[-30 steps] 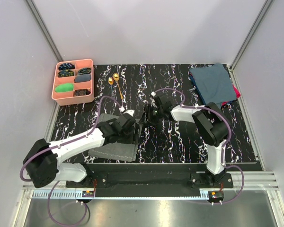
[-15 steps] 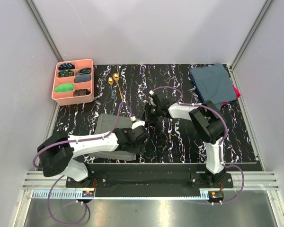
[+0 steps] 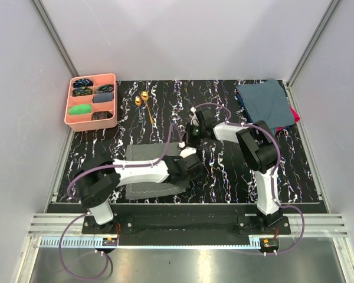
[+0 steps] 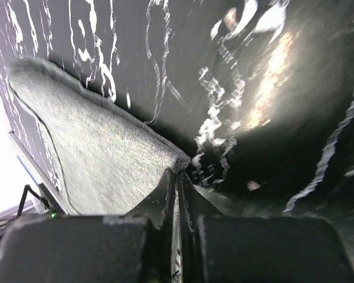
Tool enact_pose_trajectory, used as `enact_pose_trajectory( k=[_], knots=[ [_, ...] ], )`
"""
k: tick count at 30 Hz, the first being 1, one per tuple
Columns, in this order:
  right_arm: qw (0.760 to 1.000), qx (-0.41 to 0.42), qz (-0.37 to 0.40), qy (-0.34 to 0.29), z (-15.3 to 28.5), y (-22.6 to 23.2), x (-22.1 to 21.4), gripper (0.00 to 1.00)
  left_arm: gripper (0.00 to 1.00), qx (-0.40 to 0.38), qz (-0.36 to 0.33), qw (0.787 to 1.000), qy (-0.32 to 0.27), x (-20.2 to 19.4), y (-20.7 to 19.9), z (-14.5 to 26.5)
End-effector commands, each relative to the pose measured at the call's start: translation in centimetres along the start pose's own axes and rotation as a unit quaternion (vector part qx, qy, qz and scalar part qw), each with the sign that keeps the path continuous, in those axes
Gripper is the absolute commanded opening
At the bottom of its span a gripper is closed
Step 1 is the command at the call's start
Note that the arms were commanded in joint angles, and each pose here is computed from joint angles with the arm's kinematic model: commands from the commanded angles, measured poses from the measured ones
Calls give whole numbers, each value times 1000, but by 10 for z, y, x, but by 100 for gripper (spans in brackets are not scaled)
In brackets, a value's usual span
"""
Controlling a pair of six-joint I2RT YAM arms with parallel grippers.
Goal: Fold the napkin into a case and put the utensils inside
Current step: Move the upper triangle-folded napkin to the center of the board.
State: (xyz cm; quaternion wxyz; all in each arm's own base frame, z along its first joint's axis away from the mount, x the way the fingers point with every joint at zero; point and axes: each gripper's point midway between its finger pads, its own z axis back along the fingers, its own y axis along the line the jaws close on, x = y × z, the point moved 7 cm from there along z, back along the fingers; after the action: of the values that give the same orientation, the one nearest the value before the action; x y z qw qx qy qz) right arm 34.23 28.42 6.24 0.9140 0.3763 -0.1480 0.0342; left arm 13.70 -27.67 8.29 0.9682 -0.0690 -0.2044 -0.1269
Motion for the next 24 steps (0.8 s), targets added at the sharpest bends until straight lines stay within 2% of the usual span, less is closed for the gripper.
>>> enact_pose_trajectory(
  k=[1, 3, 4, 5, 7, 8, 9, 11, 12, 16, 19, 20, 22, 24],
  knots=[
    [1000, -11, 25, 9, 5, -28, 20, 2, 27, -68, -8, 997, -23, 27, -41, -3],
    [999, -16, 24, 20, 12, -35, 24, 3, 30, -83, -11, 996, -37, 40, -52, 5],
    [999, -18, 37, 11, 18, -37, 34, 4, 39, -87, -7, 995, -47, 45, -53, 11],
    [999, -22, 44, 11, 22, -36, 37, 7, 43, -86, -4, 995, -57, 49, -52, 16],
    [997, -40, 61, 12, 33, -33, 44, 17, 53, -101, 6, 992, -81, 59, -47, 35],
    [996, -59, 64, 6, 37, -35, 48, 22, 55, -105, 13, 991, -86, 62, -41, 41],
    [995, -77, 59, 12, 44, -36, 48, 33, 57, -126, 24, 986, -108, 69, -37, 62],
    [991, -114, 67, -11, 60, -31, 58, 43, 61, -141, 46, 982, -121, 74, -21, 77],
    [988, -140, 58, -6, 68, -32, 56, 55, 62, -162, 63, 974, -148, 81, -11, 101],
    [975, -211, 34, -57, 106, -14, 63, 64, 64, -163, 118, 959, -201, 90, 43, 140],
    [967, -241, 27, -77, 119, 5, 55, 66, 68, -141, 181, 942, -246, 99, 97, 169],
    [966, -243, 26, -82, 119, 12, 52, 66, 70, -114, 205, 938, -255, 102, 122, 173],
    [969, -230, 31, -85, 109, 45, 36, 66, 77, -88, 220, 928, -287, 103, 146, 193],
    [969, -224, 34, -97, 98, 74, 28, 66, 81, -41, 251, 923, -288, 101, 173, 200]
  ],
)
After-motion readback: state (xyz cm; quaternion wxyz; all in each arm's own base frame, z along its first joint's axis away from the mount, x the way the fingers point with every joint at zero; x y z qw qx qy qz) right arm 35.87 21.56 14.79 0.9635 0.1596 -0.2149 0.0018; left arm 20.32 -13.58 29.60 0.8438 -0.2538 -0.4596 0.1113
